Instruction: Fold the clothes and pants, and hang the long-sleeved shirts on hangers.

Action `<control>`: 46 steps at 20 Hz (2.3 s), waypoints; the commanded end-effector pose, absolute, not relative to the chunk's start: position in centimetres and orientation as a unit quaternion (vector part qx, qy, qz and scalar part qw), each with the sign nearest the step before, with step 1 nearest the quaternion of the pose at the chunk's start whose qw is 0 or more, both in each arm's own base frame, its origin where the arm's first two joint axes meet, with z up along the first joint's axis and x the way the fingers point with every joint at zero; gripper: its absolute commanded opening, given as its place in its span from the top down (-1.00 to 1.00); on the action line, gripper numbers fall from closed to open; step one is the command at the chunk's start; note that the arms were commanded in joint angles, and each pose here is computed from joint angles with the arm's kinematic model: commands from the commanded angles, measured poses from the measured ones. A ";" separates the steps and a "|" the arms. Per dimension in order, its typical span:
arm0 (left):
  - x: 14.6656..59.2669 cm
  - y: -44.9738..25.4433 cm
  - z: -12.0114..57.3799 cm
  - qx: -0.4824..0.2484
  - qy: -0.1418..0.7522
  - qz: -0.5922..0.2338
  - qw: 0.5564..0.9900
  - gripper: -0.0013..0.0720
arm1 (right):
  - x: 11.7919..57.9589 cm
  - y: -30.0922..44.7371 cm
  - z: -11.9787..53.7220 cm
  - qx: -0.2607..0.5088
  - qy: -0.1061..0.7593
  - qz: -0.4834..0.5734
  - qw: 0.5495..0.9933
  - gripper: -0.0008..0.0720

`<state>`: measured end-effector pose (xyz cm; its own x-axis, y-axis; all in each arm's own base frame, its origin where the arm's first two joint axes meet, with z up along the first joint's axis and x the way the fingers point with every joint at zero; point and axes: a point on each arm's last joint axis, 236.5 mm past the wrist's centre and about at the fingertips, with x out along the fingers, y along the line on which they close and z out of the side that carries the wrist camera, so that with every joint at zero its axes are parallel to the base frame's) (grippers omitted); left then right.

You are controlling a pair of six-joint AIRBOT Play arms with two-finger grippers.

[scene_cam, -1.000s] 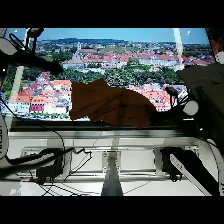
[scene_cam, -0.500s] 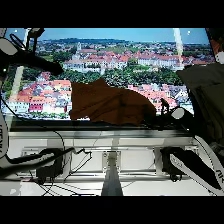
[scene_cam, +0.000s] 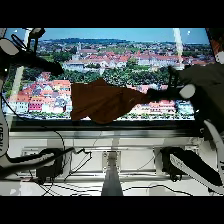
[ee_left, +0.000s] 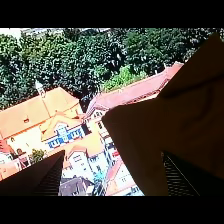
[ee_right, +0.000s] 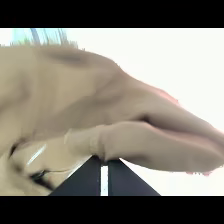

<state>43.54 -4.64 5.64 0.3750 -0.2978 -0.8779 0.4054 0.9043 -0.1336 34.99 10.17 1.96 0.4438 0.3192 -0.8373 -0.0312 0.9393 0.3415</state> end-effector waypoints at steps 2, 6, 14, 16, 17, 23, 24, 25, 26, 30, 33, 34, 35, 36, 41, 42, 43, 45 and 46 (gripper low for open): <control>43.0 -4.7 4.5 0.025 0.543 -0.202 0.815 -0.97 | 40.3 3.6 11.9 -0.037 0.414 0.040 0.909 0.94; 38.9 -6.7 0.3 -0.006 0.640 -0.242 0.730 -0.96 | 40.9 -0.2 13.0 -0.131 0.405 -0.008 0.905 0.94; 28.2 -20.2 -5.4 -0.153 0.713 -0.372 0.574 -0.68 | 41.4 -0.1 10.3 -0.131 0.436 -0.005 0.890 0.94; 25.4 -21.8 -7.2 -0.141 0.732 -0.374 0.552 -0.68 | 41.4 0.0 10.3 -0.129 0.436 -0.004 0.890 0.94; 24.4 -22.5 -8.1 -0.131 0.736 -0.374 0.549 -0.68 | 41.4 0.0 10.3 -0.129 0.437 -0.004 0.890 0.94; 23.4 -26.0 -10.4 -0.080 0.715 -0.382 0.580 -0.68 | 41.4 0.4 10.2 -0.121 0.437 0.001 0.891 0.94; 23.1 -26.6 -10.5 -0.072 0.712 -0.386 0.582 -0.68 | 41.4 0.4 10.2 -0.121 0.438 0.001 0.891 0.94; 23.0 -27.1 -10.6 -0.066 0.709 -0.388 0.585 -0.68 | 41.4 0.4 10.2 -0.120 0.438 0.002 0.891 0.94; 23.0 -27.6 -10.8 -0.059 0.703 -0.390 0.592 -0.68 | 41.4 0.5 10.2 -0.120 0.438 0.002 0.891 0.94; 23.8 -28.3 -11.1 -0.053 0.688 -0.387 0.612 0.10 | 41.3 0.8 10.1 -0.113 0.439 0.006 0.891 0.94; 22.9 -27.9 -10.7 -0.051 0.698 -0.398 0.593 0.89 | 41.3 0.8 10.1 -0.113 0.438 0.006 0.892 0.94; 22.3 -27.6 -10.4 -0.043 0.699 -0.415 0.580 0.92 | 41.4 0.7 10.1 -0.113 0.438 0.006 0.892 0.94; 21.6 -27.6 -9.9 -0.041 0.701 -0.433 0.565 0.92 | 41.4 0.7 10.1 -0.113 0.438 0.006 0.892 0.94; 21.2 -27.8 -8.9 -0.048 0.698 -0.456 0.550 0.92 | 41.4 0.7 10.1 -0.113 0.438 0.006 0.892 0.94; 28.6 -31.4 7.5 -0.313 0.517 -0.589 0.536 0.92 | 41.5 -0.2 11.5 -0.133 0.423 -0.008 0.896 0.94; 31.5 -30.3 12.3 -0.373 0.443 -0.608 0.543 0.93 | 41.5 -0.4 12.3 -0.136 0.415 -0.011 0.900 0.94; 34.4 -28.1 17.2 -0.421 0.358 -0.621 0.556 0.93 | 41.6 -0.4 13.3 -0.136 0.404 -0.013 0.904 0.94; 38.5 -22.3 24.6 -0.461 0.222 -0.616 0.599 0.93 | 41.6 -0.4 16.0 -0.133 0.376 -0.016 0.917 0.94; 39.4 -19.3 27.4 -0.468 0.172 -0.608 0.617 0.93 | 41.6 -0.5 17.6 -0.133 0.358 -0.019 0.924 0.94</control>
<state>35.48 -26.95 15.56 0.0208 -0.9997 0.0099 0.4015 -0.0007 -0.9159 41.62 -0.24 14.43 0.6918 -0.1231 -0.7115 -0.0811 0.9659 -0.2460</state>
